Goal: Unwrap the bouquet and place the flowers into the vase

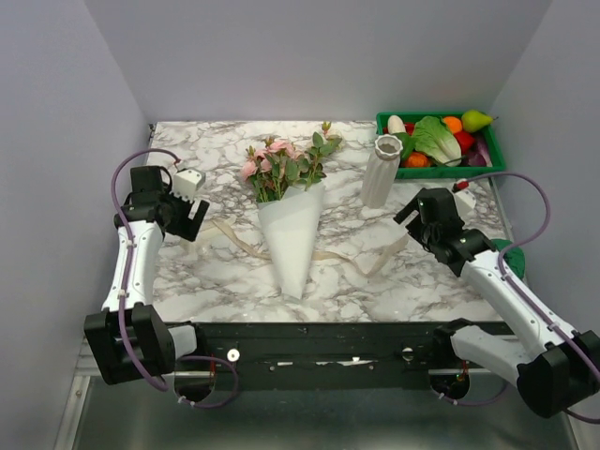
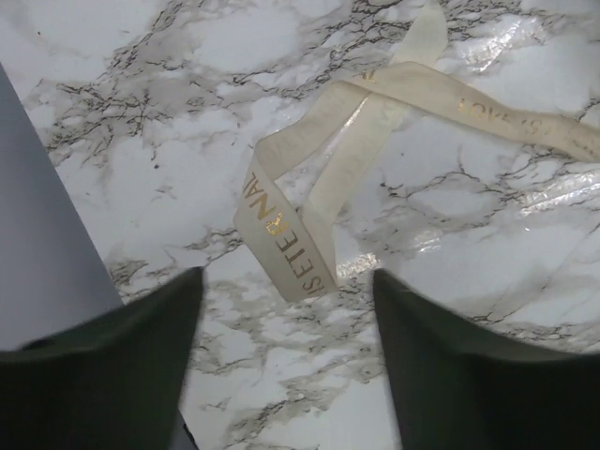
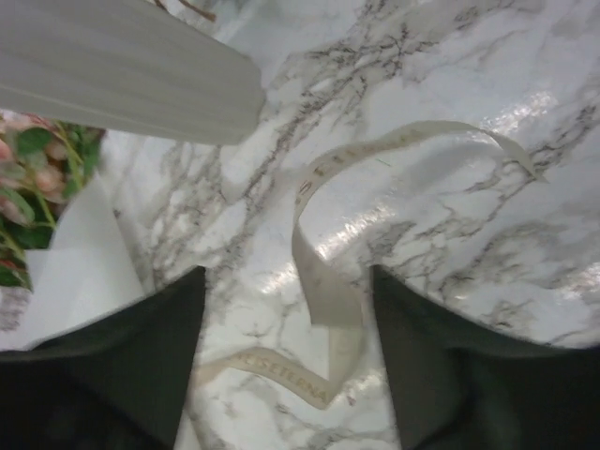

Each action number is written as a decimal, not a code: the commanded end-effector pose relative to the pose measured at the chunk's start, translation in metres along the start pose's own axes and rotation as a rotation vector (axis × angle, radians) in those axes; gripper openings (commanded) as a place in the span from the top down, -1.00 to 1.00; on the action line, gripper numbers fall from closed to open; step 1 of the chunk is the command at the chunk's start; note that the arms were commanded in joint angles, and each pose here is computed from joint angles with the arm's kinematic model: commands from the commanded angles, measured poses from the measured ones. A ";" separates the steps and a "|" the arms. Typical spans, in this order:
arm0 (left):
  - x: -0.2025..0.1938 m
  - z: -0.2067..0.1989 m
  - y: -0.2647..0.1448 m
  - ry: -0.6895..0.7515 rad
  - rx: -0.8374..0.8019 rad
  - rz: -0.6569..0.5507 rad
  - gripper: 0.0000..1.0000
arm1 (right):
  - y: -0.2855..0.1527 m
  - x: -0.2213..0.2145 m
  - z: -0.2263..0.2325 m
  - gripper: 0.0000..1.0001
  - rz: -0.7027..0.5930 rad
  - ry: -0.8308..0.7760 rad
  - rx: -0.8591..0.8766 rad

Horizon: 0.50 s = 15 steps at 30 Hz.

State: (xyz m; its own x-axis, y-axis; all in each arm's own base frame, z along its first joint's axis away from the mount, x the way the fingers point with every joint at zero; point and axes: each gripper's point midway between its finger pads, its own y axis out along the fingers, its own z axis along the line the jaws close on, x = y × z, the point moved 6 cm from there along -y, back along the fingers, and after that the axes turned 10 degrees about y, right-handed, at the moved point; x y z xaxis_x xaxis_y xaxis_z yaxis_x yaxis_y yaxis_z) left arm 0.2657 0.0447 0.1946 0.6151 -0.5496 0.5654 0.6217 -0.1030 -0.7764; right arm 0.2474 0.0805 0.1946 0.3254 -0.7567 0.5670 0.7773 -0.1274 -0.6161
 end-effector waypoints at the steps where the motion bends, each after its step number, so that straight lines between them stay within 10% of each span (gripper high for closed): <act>1: 0.016 -0.010 -0.016 0.028 -0.102 -0.098 -0.97 | -0.003 0.006 -0.010 -0.99 -0.022 -0.080 -0.068; 15: 0.120 -0.106 0.029 0.213 -0.743 -0.282 -0.97 | -0.027 0.016 0.005 -0.62 -0.054 -0.157 0.183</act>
State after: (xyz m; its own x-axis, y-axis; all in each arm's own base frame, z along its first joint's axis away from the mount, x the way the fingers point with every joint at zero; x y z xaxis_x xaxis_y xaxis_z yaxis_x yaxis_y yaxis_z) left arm 0.2934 -0.0868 0.2142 0.3482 -0.6021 0.7185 0.3384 -0.6341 -0.6953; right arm 0.2355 0.0740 0.2227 0.3349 -0.6797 0.6526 0.8528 -0.0758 -0.5166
